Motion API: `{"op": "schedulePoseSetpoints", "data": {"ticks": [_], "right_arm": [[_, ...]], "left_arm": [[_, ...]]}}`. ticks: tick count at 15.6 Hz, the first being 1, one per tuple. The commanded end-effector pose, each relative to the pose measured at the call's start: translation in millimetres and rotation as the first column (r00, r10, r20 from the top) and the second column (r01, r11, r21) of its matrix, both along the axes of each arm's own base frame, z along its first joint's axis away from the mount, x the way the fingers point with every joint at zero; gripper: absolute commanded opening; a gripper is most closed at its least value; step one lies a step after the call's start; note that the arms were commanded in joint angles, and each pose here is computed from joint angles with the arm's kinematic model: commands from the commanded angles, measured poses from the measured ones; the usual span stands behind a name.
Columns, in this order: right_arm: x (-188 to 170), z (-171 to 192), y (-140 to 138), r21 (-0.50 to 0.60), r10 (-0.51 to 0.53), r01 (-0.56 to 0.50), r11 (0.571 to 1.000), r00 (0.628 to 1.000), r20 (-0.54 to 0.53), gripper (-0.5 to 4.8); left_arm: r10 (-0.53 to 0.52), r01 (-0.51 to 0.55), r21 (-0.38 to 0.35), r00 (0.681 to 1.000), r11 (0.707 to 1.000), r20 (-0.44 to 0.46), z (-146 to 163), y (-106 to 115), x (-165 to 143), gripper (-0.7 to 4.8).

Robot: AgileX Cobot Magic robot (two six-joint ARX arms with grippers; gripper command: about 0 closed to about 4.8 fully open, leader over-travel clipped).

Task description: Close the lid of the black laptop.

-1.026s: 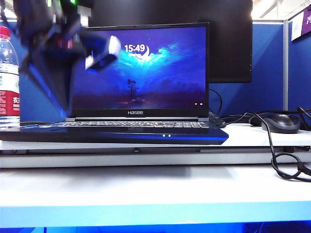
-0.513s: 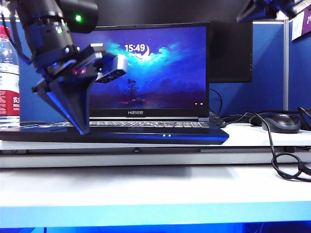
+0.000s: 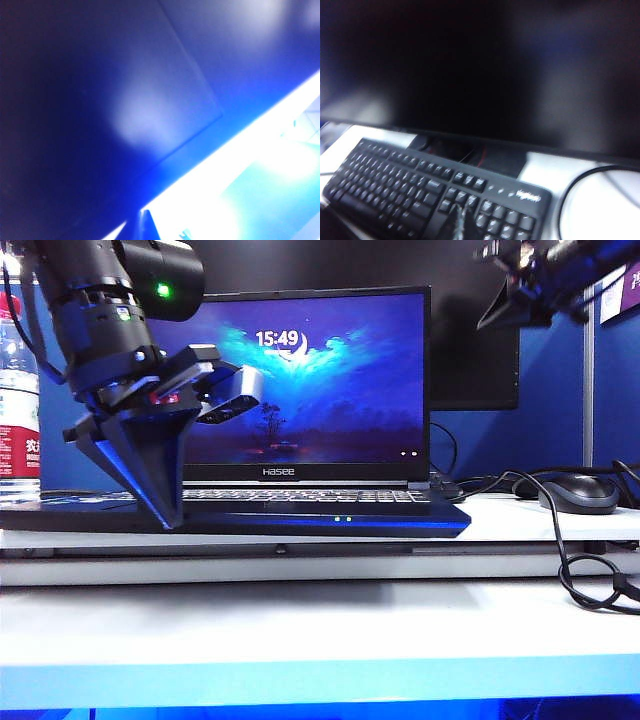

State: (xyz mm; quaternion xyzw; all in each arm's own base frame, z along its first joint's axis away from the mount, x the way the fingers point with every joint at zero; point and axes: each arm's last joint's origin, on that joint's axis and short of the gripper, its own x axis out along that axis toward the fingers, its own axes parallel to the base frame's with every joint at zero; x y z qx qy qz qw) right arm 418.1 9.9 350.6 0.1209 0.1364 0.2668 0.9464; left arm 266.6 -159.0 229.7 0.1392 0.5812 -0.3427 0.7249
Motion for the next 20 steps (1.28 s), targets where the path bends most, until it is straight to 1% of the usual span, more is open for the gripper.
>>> {"op": "schedulePoseSetpoints", "data": {"ticks": [1, 3, 5, 7, 9, 13, 14, 16, 18, 20], "right_arm": [[7.0, 1.1, 2.9, 0.020, 0.106, -0.107, 0.994, 0.994, 0.022, -0.06], [16.5, -6.5, 5.6, 0.049, 0.226, -0.227, 0.973, 0.974, 0.015, -0.06], [21.1, -13.3, 7.6, 0.070, 0.305, -0.305, 0.950, 0.952, 0.016, -0.06], [22.4, -17.7, 12.3, 0.095, 0.400, -0.400, 0.912, 0.916, 0.021, -0.06], [20.7, -14.8, 19.1, 0.097, 0.479, -0.482, 0.871, 0.876, 0.056, -0.06], [18.0, -11.9, 48.2, 0.086, 0.546, -0.552, 0.830, 0.834, 0.085, -0.06], [17.5, -11.7, 52.2, 0.100, 0.552, -0.557, 0.825, 0.830, 0.077, -0.05], [16.0, -11.4, 55.2, 0.124, 0.584, -0.587, 0.800, 0.809, 0.067, -0.06], [13.8, -11.1, 55.8, 0.147, 0.642, -0.644, 0.751, 0.764, 0.065, -0.06], [9.5, -7.0, 55.8, 0.175, 0.686, -0.684, 0.708, 0.725, 0.058, -0.05]], "left_arm": [[0.018, -0.017, -0.019, 0.999, 1.000, 0.031, -3.6, -3.6, 7.1, 0.17], [0.020, -0.019, -0.010, 1.000, 1.000, 0.014, -11.4, -5.6, 10.6, 0.18], [0.020, -0.020, -0.011, 1.000, 1.000, 0.016, -14.2, -6.7, 12.6, 0.18], [0.029, -0.028, -0.028, 0.999, 0.999, 0.041, -13.7, -8.3, 15.4, 0.18], [0.042, -0.039, -0.048, 0.997, 0.998, 0.064, -12.6, -9.8, 18.1, 0.18], [0.045, -0.041, -0.052, 0.996, 0.998, 0.076, -12.2, -10.2, 19.2, 0.18], [0.050, -0.047, -0.038, 0.995, 0.998, 0.085, -12.3, -9.8, 19.5, 0.18], [0.056, -0.054, -0.024, 0.994, 0.998, 0.099, -12.3, -9.5, 20.1, 0.18], [0.057, -0.053, -0.031, 0.991, 0.998, 0.120, -11.5, -10.3, 21.9, 0.18], [0.060, -0.056, -0.033, 0.991, 0.998, 0.122, -10.7, -10.5, 22.3, 0.18]]}}
